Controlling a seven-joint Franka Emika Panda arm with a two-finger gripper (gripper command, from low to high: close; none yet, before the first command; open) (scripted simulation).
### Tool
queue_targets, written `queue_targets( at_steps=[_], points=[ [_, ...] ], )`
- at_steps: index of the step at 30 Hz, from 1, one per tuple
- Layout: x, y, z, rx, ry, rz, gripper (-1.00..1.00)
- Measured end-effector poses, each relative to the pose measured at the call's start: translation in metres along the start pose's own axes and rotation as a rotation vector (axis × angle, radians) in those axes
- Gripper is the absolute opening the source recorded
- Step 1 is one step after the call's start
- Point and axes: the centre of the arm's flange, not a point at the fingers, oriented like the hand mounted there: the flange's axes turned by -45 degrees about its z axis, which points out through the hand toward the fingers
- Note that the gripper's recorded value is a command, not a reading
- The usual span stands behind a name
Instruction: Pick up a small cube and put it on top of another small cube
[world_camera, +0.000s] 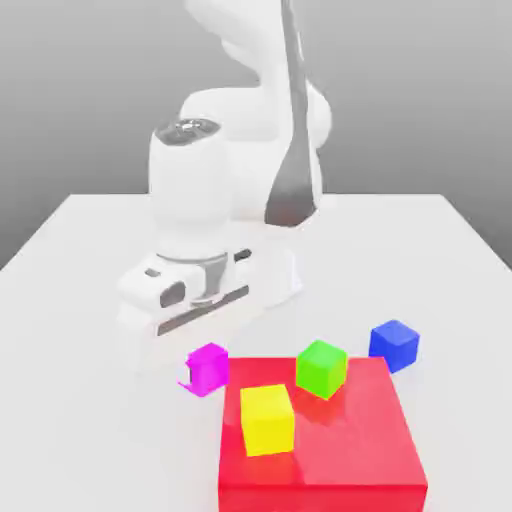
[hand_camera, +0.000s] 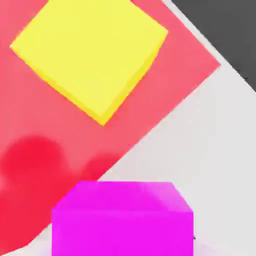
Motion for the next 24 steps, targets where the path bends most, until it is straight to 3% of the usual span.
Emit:
queue_targets(
  at_steps=[5,10,14,22,23,24],
  points=[
    [0.09,-0.075,-0.018,0.039,0.054,-0.391,-1.0],
    [0.132,-0.192,-0.03,0.098,0.054,-0.829,-1.0],
    [0.112,-0.271,-0.022,0.153,-0.013,-1.118,-1.0],
    [0.095,-0.287,0.038,0.169,-0.039,-1.153,-1.0],
    [0.093,-0.287,0.045,0.168,-0.04,-1.151,1.0],
    [0.093,-0.287,0.045,0.168,-0.04,-1.151,1.0]
  ],
)
